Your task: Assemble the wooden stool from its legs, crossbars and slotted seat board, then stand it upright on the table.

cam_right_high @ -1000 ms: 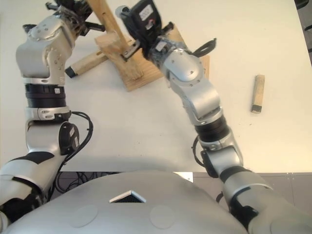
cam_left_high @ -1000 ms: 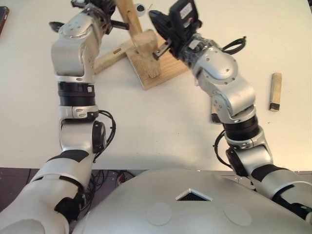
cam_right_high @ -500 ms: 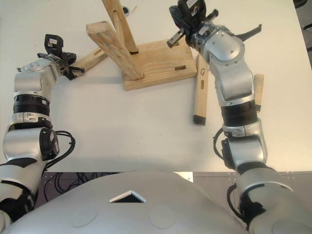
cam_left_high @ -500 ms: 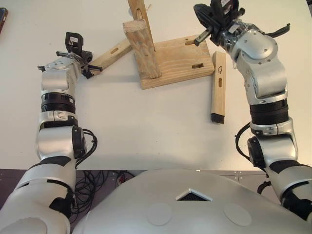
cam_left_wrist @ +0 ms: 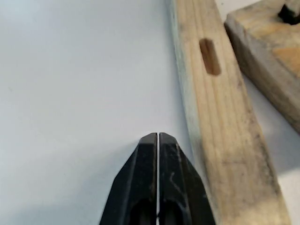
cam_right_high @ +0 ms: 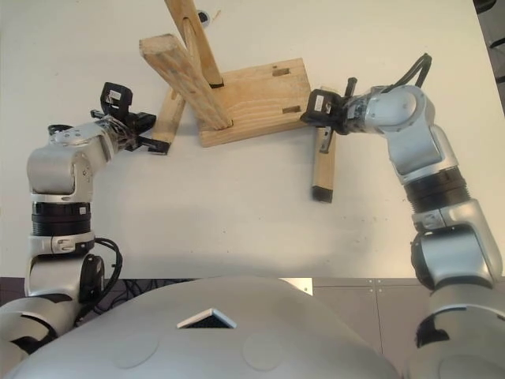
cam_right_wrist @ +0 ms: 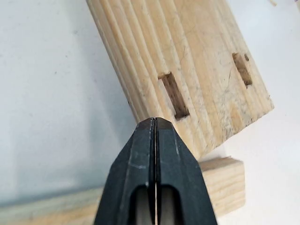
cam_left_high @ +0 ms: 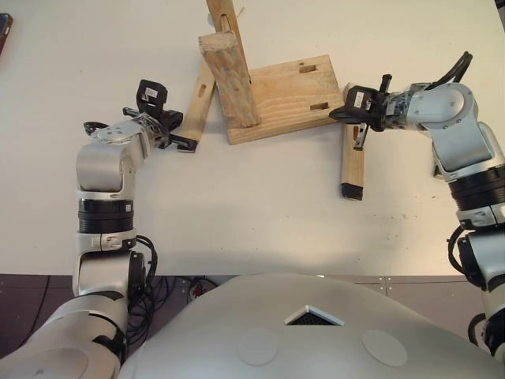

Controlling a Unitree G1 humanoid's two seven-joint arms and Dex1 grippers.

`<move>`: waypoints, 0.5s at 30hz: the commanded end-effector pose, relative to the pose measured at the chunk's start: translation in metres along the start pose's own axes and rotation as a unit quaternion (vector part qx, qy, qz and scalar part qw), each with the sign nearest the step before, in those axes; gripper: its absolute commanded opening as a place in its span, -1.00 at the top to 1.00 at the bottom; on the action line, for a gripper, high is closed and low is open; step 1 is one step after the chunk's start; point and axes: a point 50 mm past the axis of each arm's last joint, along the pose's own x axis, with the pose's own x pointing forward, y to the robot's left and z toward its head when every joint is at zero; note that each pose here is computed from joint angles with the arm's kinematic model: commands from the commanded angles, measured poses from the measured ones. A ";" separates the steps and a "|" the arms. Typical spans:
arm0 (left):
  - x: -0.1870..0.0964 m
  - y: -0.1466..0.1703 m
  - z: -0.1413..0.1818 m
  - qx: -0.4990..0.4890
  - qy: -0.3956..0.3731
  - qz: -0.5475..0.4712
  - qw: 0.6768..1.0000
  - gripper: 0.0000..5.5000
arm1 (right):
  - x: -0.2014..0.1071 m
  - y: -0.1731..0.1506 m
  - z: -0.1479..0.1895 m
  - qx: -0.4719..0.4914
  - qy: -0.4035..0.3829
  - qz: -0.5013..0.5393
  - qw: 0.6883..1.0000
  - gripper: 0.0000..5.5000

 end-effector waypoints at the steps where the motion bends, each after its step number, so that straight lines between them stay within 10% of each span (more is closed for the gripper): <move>1: -0.019 -0.021 0.045 0.028 -0.064 -0.048 0.996 1.00 | -0.007 -0.027 0.016 -0.022 -0.025 -0.052 0.998 0.99; 15: -0.026 -0.080 -0.013 0.174 0.096 -0.251 0.947 1.00 | 0.044 0.011 -0.019 0.030 0.009 0.055 0.998 0.99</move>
